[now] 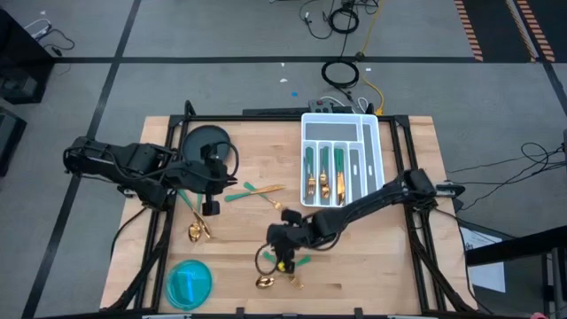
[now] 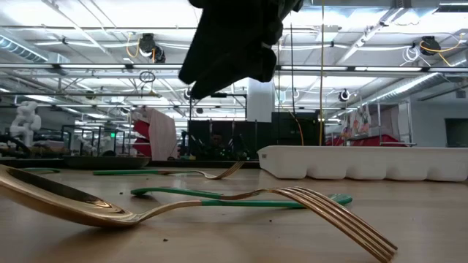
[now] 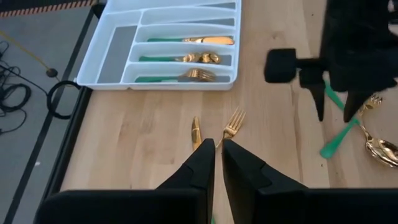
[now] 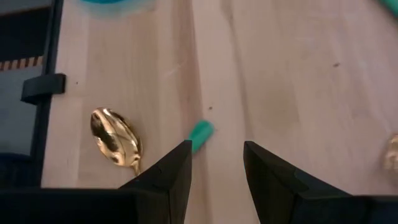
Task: Sort silverware
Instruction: Put the green fork into the white silverware organizer
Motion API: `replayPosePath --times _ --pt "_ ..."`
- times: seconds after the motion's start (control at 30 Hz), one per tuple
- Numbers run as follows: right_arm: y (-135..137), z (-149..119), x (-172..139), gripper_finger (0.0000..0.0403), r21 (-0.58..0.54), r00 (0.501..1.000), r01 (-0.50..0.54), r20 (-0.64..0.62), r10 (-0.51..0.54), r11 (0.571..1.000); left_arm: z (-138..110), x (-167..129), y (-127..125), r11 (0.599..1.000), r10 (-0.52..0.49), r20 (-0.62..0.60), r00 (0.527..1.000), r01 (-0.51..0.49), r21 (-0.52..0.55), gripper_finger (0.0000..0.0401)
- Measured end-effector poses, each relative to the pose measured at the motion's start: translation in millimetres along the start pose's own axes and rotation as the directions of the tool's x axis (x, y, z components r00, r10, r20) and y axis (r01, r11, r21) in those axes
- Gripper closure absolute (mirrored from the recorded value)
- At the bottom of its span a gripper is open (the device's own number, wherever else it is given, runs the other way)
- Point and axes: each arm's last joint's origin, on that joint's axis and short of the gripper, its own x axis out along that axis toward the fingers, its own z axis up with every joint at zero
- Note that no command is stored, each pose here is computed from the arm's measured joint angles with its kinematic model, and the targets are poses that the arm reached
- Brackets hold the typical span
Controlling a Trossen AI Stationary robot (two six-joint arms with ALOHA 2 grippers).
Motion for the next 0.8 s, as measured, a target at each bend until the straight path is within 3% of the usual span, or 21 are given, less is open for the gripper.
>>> replayPosePath --times 0.2,0.33,0.57,0.8 --pt "19 -17 21 0.0266 -0.004 0.988 0.086 -0.128 -0.086 0.996 7 -4 1 1.0 -0.011 0.087 0.996 0.013 -0.023 0.0362" --pt "30 -27 31 0.0266 0.019 0.983 0.092 -0.16 -0.088 0.996 10 -18 1 0.999 -0.035 0.185 0.982 0.037 -0.006 0.0362" --pt "40 -26 38 0.0266 0.134 0.99 0.09 -0.12 -0.074 0.987 3 -52 7 0.997 -0.077 0.308 0.948 0.076 0.016 0.0362" --pt "40 -21 37 0.0266 0.233 0.993 0.106 -0.073 -0.092 0.967 -9 -72 14 0.994 -0.11 0.335 0.936 0.107 0.03 0.0362"
